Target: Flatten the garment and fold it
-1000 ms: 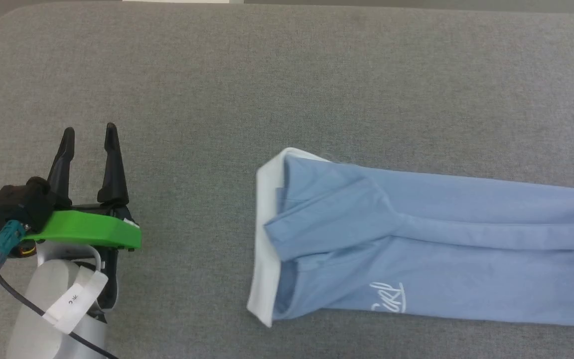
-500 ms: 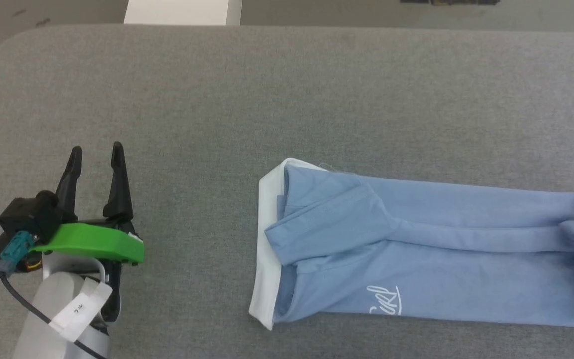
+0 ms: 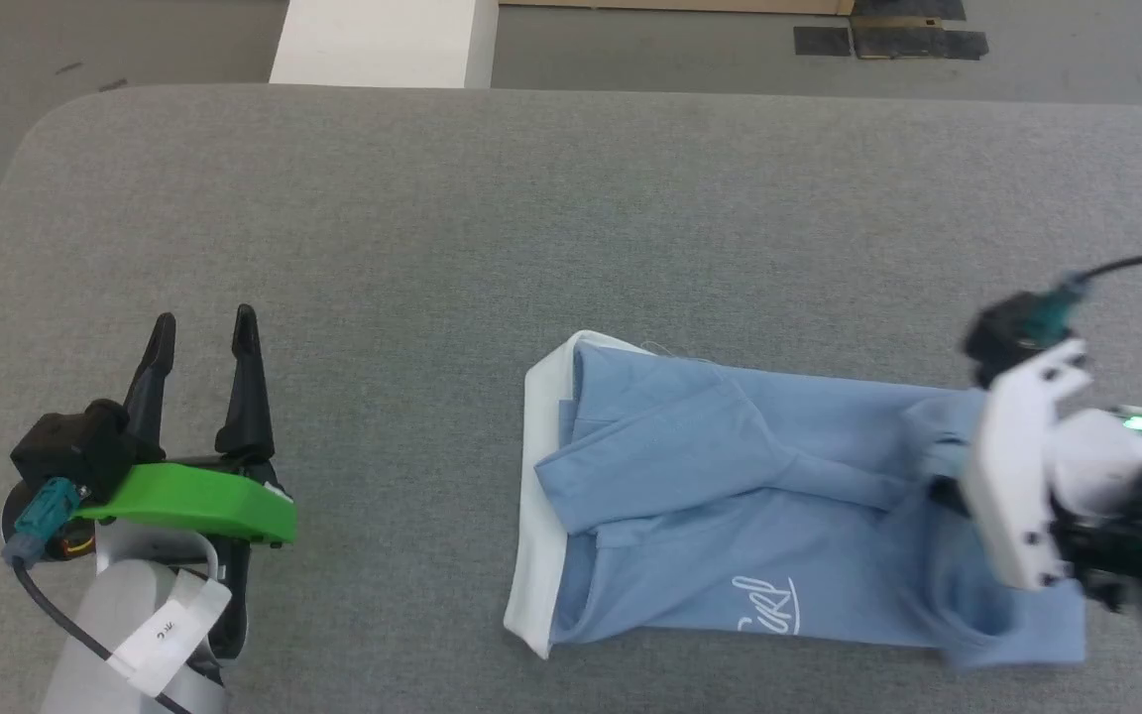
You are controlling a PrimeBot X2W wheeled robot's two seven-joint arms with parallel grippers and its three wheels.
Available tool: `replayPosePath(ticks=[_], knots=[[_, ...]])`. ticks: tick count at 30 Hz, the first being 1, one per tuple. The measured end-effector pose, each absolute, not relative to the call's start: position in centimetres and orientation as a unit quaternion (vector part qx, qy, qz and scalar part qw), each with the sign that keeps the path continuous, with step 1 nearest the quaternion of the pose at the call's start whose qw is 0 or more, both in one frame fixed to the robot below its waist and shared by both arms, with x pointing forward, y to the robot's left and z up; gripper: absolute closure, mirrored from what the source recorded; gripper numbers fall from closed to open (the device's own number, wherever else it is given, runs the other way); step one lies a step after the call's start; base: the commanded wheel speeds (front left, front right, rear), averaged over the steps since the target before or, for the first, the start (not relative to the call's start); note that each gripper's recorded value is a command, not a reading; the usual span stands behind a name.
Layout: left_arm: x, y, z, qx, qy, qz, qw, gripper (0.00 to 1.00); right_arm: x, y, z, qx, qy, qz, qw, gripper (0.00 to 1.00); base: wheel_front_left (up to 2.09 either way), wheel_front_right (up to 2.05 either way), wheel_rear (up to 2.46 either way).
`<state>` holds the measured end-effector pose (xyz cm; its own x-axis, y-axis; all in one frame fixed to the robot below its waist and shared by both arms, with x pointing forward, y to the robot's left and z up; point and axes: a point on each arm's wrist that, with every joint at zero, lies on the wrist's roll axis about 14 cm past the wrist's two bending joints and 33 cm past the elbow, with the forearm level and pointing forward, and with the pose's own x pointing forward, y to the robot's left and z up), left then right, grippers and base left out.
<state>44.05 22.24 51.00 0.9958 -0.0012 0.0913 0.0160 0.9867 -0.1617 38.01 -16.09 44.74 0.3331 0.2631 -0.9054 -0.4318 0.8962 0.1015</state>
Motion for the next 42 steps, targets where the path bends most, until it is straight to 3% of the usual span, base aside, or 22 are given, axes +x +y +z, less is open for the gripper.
replayPosePath(ticks=[15,29,30,31,32,42], knots=[[43.3,23.4,49.8,-0.085,-0.029,0.017,0.996,0.00,40.5,-0.8,44.6,-0.063,0.460,0.395,0.793,1.00,0.00,0.00,0.00],[43.0,24.2,47.9,-0.093,-0.006,0.036,0.995,0.00,40.7,4.2,39.8,-0.052,0.471,0.428,0.770,1.00,0.00,0.00,0.00],[42.9,24.2,47.8,-0.093,-0.005,0.037,0.995,0.00,40.7,4.3,39.7,-0.049,0.470,0.428,0.770,0.77,0.00,0.00,0.00],[42.9,24.3,47.7,-0.093,-0.004,0.038,0.995,0.00,40.7,4.6,39.8,-0.044,0.467,0.431,0.771,0.27,0.00,0.00,0.00],[42.9,24.3,47.7,-0.093,-0.003,0.039,0.995,0.00,40.8,4.9,40.0,-0.040,0.462,0.434,0.772,0.00,0.00,0.00,0.00],[43.0,23.5,48.7,-0.095,-0.016,0.023,0.995,0.00,41.1,7.7,47.3,0.008,0.364,0.486,0.795,0.00,0.00,0.00,0.00]])
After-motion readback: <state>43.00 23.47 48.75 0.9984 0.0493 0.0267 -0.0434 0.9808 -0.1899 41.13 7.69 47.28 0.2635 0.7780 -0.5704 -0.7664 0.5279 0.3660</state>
